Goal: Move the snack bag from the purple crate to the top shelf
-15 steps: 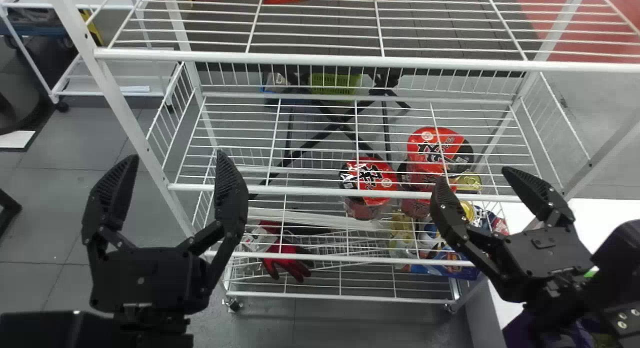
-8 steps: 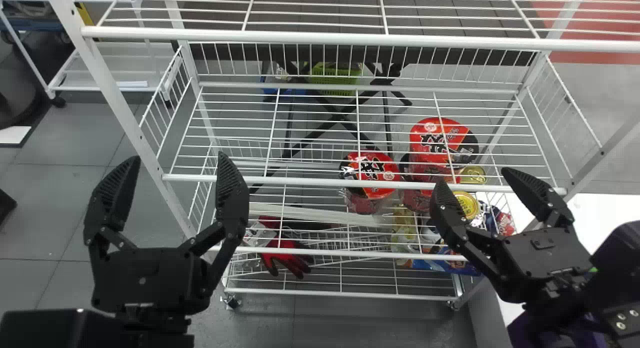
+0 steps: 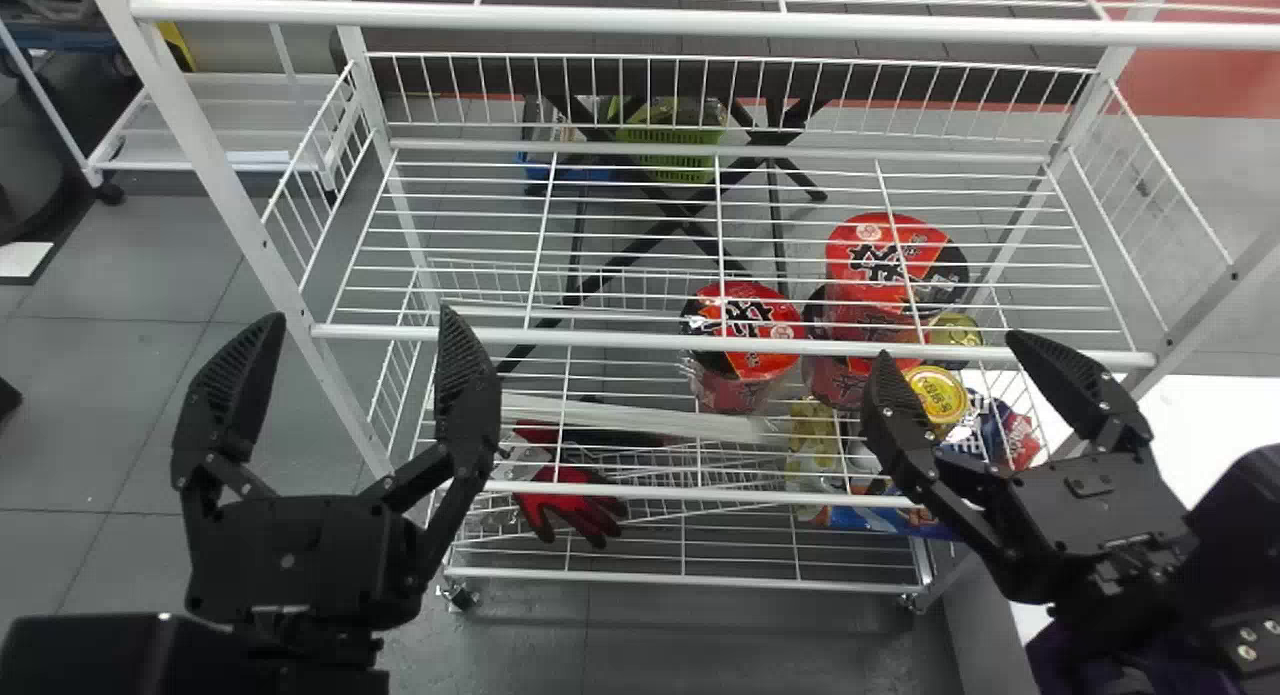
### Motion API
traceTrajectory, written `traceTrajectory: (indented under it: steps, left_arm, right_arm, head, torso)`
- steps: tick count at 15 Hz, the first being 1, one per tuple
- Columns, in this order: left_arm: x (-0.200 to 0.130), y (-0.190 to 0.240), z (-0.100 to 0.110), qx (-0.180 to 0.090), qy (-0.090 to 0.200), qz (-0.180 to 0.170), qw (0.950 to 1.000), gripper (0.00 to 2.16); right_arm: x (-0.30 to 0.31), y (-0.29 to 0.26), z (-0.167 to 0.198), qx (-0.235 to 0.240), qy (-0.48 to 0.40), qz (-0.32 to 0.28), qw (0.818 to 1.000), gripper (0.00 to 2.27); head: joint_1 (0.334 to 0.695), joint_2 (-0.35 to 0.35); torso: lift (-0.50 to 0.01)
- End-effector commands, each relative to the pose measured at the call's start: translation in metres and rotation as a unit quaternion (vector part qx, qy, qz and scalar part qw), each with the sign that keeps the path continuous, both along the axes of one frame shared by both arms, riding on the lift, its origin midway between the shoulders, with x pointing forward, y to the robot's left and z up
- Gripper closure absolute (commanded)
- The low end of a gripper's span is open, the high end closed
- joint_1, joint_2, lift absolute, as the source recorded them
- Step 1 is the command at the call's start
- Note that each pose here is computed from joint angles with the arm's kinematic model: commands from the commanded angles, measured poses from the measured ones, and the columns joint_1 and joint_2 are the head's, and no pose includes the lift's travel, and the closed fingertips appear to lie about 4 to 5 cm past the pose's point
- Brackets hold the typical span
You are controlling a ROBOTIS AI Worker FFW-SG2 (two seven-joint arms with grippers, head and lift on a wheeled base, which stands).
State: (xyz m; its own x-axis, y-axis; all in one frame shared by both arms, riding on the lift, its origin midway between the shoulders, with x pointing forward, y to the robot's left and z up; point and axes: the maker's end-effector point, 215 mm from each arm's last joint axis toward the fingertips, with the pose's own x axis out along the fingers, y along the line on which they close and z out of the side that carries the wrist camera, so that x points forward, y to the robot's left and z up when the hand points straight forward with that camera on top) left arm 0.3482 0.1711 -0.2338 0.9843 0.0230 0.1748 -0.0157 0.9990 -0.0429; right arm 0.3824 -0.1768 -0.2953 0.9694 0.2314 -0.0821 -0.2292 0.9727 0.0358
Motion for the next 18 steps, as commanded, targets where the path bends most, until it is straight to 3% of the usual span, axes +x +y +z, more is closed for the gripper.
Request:
traceTrajectory:
  steps: [1,16,18]
  left_arm:
    - [-0.0006,0.0003,0.0003,0.0,0.0,0.0,1.0,0.11]
    - [0.0009,0.0027,-0.0046,0.0,0.008,-0.002,1.0,0.11]
    - [0.0004,0.0028,-0.0043,-0.001,0.008,-0.003,1.0,0.11]
  right_arm:
    - [0.0001,0.0,0.0018,0.0,-0.002,0.0,1.0,0.11]
    - [0.0001,0.0013,-0.0017,0.0,-0.001,0.002,1.0,0.12]
    - [0.0001,0.0019,0.0076,0.019,-0.015,0.002,1.0,0.12]
  head:
    - [0.695,-0.009]
    - [0.695,-0.005]
    - [0.695,-0.003]
  torso:
    - [-0.388]
    - [-0.448]
    - [-0.446]
